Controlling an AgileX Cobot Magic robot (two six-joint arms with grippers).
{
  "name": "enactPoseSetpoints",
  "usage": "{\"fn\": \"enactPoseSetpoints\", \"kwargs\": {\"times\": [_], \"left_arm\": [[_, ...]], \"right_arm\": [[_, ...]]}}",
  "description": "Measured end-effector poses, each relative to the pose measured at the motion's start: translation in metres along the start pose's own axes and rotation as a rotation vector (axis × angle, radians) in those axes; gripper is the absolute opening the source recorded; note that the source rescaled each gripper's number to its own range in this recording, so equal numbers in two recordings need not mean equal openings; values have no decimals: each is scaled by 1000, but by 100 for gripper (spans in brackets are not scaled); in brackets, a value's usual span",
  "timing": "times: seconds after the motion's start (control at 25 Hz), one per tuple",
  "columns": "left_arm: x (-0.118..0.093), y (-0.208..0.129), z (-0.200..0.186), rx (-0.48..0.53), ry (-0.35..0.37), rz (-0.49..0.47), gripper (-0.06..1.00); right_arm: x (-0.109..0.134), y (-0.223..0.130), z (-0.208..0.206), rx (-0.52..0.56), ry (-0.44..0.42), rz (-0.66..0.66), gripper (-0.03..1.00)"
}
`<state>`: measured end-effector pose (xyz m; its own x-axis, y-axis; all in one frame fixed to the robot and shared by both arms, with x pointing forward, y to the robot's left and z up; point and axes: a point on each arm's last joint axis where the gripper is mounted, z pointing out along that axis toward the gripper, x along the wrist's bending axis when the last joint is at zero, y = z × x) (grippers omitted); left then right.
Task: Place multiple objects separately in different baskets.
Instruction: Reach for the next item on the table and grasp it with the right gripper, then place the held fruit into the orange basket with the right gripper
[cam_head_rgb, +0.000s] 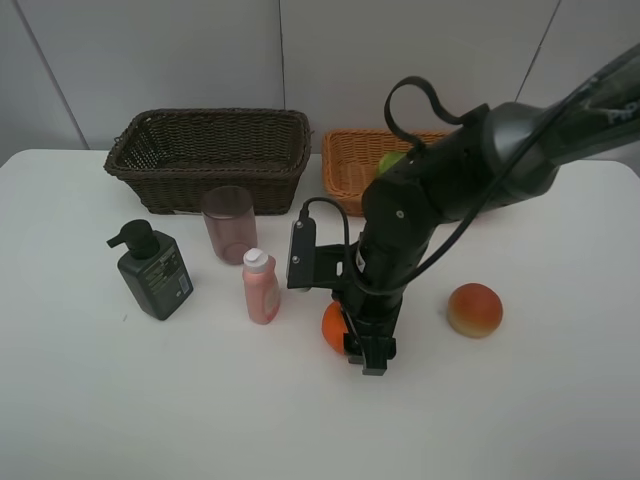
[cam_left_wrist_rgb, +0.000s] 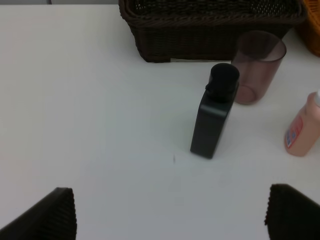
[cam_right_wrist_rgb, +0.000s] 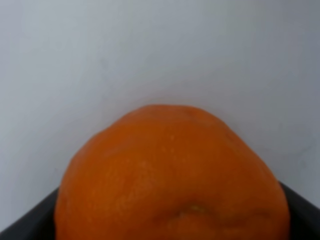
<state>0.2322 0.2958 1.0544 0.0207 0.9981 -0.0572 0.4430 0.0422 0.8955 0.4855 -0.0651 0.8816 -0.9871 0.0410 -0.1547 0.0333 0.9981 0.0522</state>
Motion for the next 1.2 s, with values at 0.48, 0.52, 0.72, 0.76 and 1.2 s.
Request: {"fn": "enactPoseSetpoints", "kwargs": {"times": [0.48, 0.52, 0.72, 0.76, 1.2], "left_arm": [[0, 0, 0, 0, 0, 0, 98], [0, 0, 0, 0, 0, 0, 98], [0, 0, 0, 0, 0, 0, 98], [0, 0, 0, 0, 0, 0, 98], [0, 0, 0, 0, 0, 0, 98]], "right_arm": [[-1, -1, 0, 8, -7, -15, 39], [-1, -1, 0, 8, -7, -15, 39], [0, -2, -7, 9, -4, -8, 39], [0, -2, -12, 2, -5, 1, 39], [-36, 3, -58, -114, -41, 424, 38]]}}
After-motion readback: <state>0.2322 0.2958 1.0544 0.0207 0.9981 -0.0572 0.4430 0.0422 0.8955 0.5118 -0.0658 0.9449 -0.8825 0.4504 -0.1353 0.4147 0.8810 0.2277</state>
